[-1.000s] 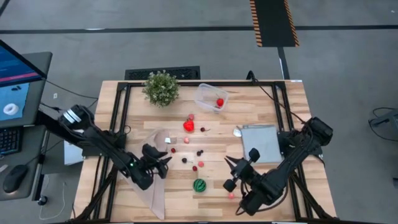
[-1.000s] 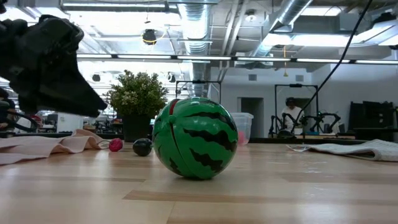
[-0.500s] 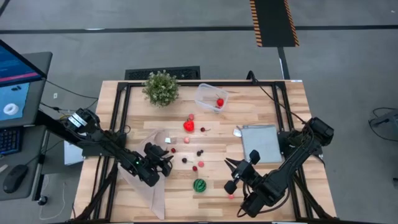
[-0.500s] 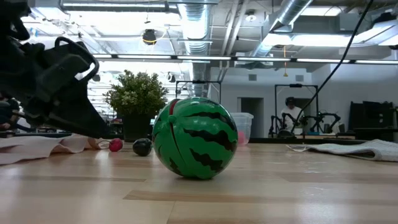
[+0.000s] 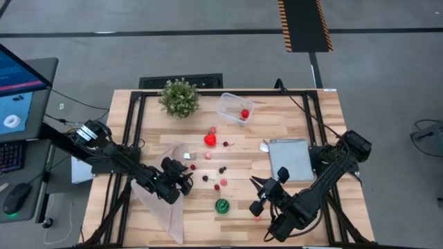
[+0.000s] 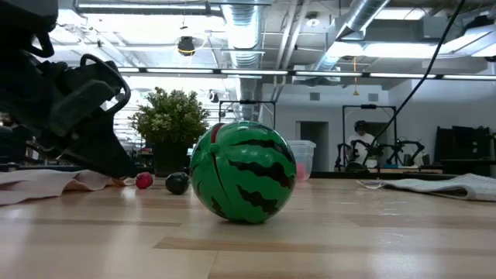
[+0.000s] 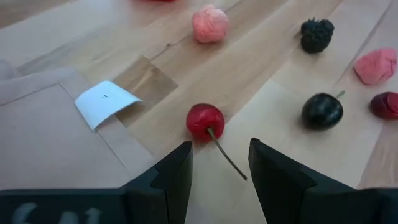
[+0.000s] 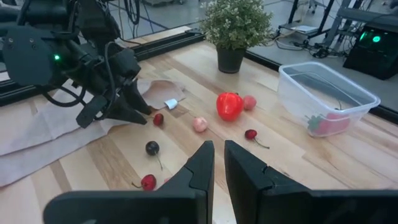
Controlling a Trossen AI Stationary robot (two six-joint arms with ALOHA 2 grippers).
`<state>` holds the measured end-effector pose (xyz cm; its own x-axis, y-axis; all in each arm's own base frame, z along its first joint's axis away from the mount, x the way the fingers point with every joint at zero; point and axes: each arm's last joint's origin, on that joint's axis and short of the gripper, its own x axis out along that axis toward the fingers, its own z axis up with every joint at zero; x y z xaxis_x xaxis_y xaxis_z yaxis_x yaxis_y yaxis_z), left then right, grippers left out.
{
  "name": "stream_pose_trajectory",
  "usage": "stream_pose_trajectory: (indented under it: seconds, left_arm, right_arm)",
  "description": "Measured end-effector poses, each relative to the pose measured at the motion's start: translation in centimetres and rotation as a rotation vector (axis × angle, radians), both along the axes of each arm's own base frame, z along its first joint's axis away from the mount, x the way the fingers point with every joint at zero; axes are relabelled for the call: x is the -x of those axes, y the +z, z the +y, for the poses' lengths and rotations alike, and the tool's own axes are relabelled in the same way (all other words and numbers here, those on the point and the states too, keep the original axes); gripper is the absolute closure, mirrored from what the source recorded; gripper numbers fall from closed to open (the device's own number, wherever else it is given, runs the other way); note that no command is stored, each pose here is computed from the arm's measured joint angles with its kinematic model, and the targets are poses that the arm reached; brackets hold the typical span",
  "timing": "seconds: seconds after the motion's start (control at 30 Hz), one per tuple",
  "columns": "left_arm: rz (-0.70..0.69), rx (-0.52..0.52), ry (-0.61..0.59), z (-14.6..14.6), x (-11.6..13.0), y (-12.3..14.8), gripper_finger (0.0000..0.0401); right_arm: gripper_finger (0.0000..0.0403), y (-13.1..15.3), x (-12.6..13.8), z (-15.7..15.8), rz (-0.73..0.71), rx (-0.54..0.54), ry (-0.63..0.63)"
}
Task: Pick and placing Produce into tupperware
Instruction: Put the red cherry into the transparent bin
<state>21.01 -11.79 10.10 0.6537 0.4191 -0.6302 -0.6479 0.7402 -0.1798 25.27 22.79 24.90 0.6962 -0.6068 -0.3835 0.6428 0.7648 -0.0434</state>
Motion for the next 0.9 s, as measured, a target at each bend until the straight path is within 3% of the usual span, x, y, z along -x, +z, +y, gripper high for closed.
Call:
stream_pose_trajectory:
  seconds: [0.53, 0.7, 0.9]
  left_arm:
    - [0.067, 0.001, -0.012, 0.70, -0.13, -0.22, 0.0263]
    - [0.077, -0.018, -0.029, 0.70, -0.13, -0.21, 0.0305]
    - [0.072, -0.050, -0.088, 0.48, -0.46, -0.02, 0.0388]
  right_arm:
    - [0.0341, 0.00, -0.02, 0.02, -0.002, -0.002, 0.000]
    - [0.0341, 0.00, -0.02, 0.02, -0.002, -0.002, 0.000]
    - [0.0341, 0.01, -0.05, 0.05, -0.005, -0.006, 0.000]
